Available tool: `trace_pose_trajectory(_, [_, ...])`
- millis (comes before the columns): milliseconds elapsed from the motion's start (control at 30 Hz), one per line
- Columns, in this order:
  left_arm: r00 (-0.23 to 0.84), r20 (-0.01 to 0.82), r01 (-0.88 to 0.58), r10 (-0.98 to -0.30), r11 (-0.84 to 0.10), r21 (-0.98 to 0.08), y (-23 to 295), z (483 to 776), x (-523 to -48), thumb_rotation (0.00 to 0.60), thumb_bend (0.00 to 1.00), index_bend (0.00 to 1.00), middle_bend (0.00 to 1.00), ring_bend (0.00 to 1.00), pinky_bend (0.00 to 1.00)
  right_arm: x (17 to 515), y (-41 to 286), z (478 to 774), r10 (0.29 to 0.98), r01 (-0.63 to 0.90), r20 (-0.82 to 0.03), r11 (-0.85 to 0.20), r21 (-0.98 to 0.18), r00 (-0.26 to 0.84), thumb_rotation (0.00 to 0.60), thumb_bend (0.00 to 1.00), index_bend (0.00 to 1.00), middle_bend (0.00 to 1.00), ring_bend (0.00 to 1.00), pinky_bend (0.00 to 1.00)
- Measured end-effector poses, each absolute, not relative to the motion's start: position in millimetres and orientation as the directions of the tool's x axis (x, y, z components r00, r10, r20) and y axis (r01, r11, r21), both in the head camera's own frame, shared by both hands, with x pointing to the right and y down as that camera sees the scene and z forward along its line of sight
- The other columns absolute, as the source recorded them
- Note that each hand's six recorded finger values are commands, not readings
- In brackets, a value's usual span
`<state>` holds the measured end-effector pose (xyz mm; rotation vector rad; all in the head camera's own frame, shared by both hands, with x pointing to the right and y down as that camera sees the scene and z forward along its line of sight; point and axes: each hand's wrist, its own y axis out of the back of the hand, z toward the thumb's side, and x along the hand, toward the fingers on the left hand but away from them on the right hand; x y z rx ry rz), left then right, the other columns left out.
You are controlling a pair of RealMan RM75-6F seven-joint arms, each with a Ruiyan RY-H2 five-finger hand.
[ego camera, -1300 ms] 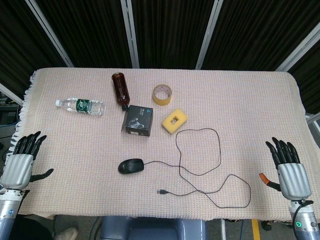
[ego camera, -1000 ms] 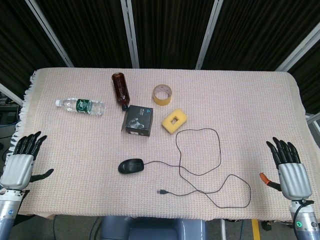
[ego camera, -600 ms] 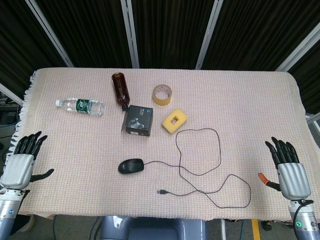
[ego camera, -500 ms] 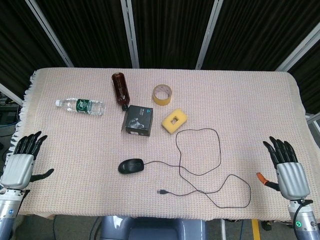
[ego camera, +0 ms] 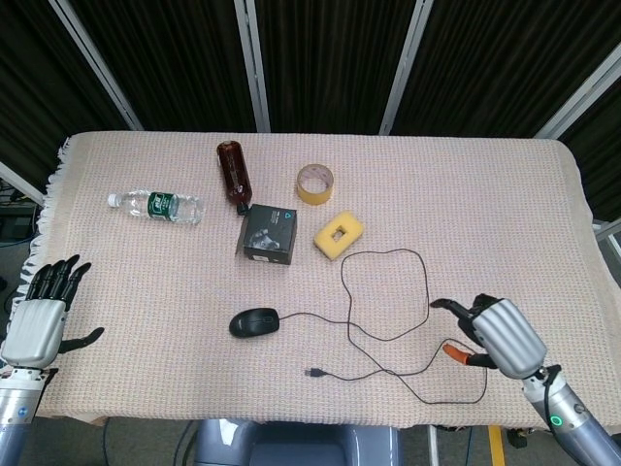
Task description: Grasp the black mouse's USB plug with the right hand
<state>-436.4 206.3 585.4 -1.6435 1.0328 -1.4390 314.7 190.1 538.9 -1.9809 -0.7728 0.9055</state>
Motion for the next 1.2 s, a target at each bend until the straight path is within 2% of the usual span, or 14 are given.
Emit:
trace_pose_trajectory(267, [0.05, 0.425, -0.115, -0.904, -0.428, -0.897, 206, 585, -438, 0.6, 0.12, 0.08, 0.0, 0.0, 0.0, 273, 197, 557, 0.66, 0.114, -0.392, -0.586, -0.802, 0.641, 0.6, 0.15, 0.43, 1.0, 1.0, 0.75])
trace_pose_trajectory(600, [0.051, 0.429, -0.122, -0.902, -0.432, -0.894, 207, 585, -439, 0.6, 0.13, 0.08, 0.0, 0.0, 0.0, 211, 219, 592, 0.547, 0.032, -0.462, -0.668, -0.743, 0.698, 0.6, 0.16, 0.41, 1.0, 1.0, 0.76])
trace_pose_trajectory(800, [0.054, 0.433, -0.13, -0.9, -0.436, -0.89, 207, 585, -439, 0.6, 0.13, 0.08, 0.0, 0.0, 0.0, 180, 227, 608, 0.522, 0.01, -0.488, -0.69, -0.724, 0.7, 0.6, 0.16, 0.42, 1.0, 1.0, 0.76])
trace_pose_trajectory(1200, [0.063, 0.437, -0.139, -0.897, -0.442, -0.886, 207, 585, -438, 0.6, 0.12, 0.09, 0.0, 0.0, 0.0, 137, 240, 633, 0.517, 0.028, -0.523, -0.729, -0.684, 0.678, 0.6, 0.16, 0.43, 1.0, 1.0, 0.76])
